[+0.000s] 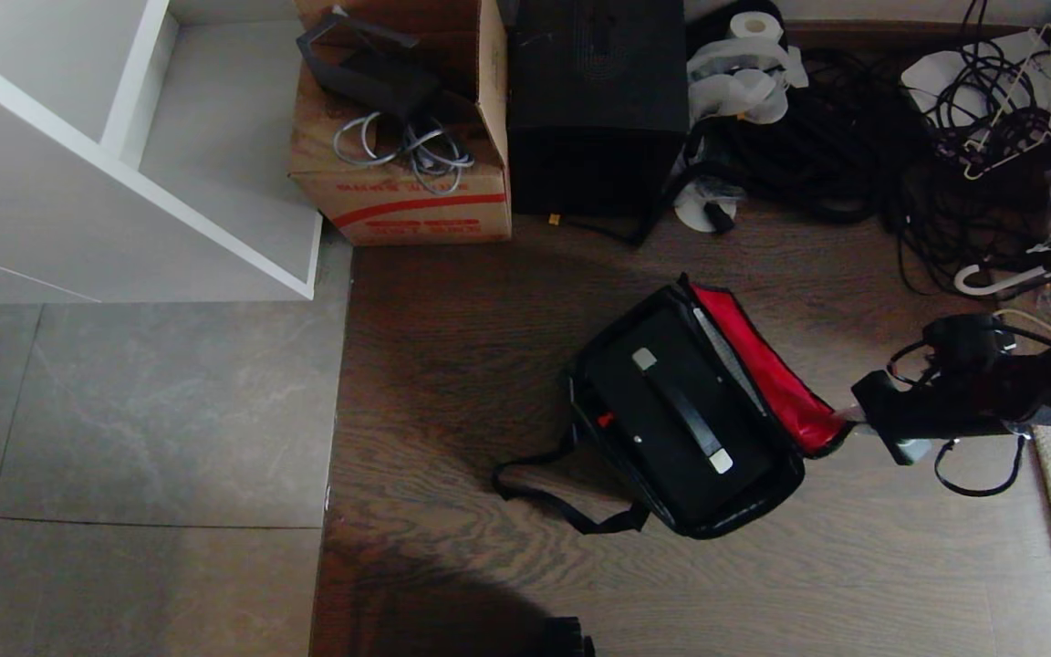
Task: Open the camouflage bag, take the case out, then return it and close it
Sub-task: Close the top of the storage box
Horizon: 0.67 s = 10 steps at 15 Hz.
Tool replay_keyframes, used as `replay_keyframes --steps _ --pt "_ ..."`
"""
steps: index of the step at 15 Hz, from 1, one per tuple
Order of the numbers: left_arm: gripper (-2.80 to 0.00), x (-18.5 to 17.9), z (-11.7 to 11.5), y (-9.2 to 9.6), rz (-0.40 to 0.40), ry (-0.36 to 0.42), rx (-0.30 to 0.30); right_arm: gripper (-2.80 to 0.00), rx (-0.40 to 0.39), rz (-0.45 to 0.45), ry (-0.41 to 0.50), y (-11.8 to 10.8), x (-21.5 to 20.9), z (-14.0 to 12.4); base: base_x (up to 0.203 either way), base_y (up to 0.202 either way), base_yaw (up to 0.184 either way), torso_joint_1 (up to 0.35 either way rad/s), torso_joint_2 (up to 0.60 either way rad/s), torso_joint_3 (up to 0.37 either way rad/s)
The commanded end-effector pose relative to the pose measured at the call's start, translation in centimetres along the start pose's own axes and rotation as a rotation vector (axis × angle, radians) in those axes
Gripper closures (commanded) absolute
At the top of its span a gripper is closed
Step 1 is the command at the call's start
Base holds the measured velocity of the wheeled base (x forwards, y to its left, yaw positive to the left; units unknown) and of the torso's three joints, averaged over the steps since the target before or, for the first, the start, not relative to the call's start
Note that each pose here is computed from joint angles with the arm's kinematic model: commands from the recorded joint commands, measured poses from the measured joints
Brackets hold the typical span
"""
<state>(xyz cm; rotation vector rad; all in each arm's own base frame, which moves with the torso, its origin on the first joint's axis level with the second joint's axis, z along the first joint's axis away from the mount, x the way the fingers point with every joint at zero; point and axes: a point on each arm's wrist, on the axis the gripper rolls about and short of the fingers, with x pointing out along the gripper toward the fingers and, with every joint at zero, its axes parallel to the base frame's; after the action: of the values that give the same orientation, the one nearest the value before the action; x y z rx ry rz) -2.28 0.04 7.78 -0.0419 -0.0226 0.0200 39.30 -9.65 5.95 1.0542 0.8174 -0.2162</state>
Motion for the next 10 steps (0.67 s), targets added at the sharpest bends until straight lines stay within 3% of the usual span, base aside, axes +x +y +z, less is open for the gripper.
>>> replay_keyframes --steps 1,7,10 --pt "0.00 0.1 -0.3 0.0 0.001 0.010 -0.001 0.00 -0.208 0.018 -0.030 1.0 -5.5 -2.4 0.000 0.000 0.000 0.000 0.00 0.000" --pt "0.00 0.1 -0.3 0.0 0.001 0.010 -0.001 0.00 -0.884 -0.014 -0.025 -0.7 -10.1 -8.9 0.000 0.000 0.000 0.000 0.00 0.000" --pt "0.00 0.1 -0.3 0.0 0.001 0.010 -0.001 0.00 -1.092 -0.003 -0.021 -1.0 -11.2 -10.5 0.000 0.000 0.000 0.000 0.00 0.000"
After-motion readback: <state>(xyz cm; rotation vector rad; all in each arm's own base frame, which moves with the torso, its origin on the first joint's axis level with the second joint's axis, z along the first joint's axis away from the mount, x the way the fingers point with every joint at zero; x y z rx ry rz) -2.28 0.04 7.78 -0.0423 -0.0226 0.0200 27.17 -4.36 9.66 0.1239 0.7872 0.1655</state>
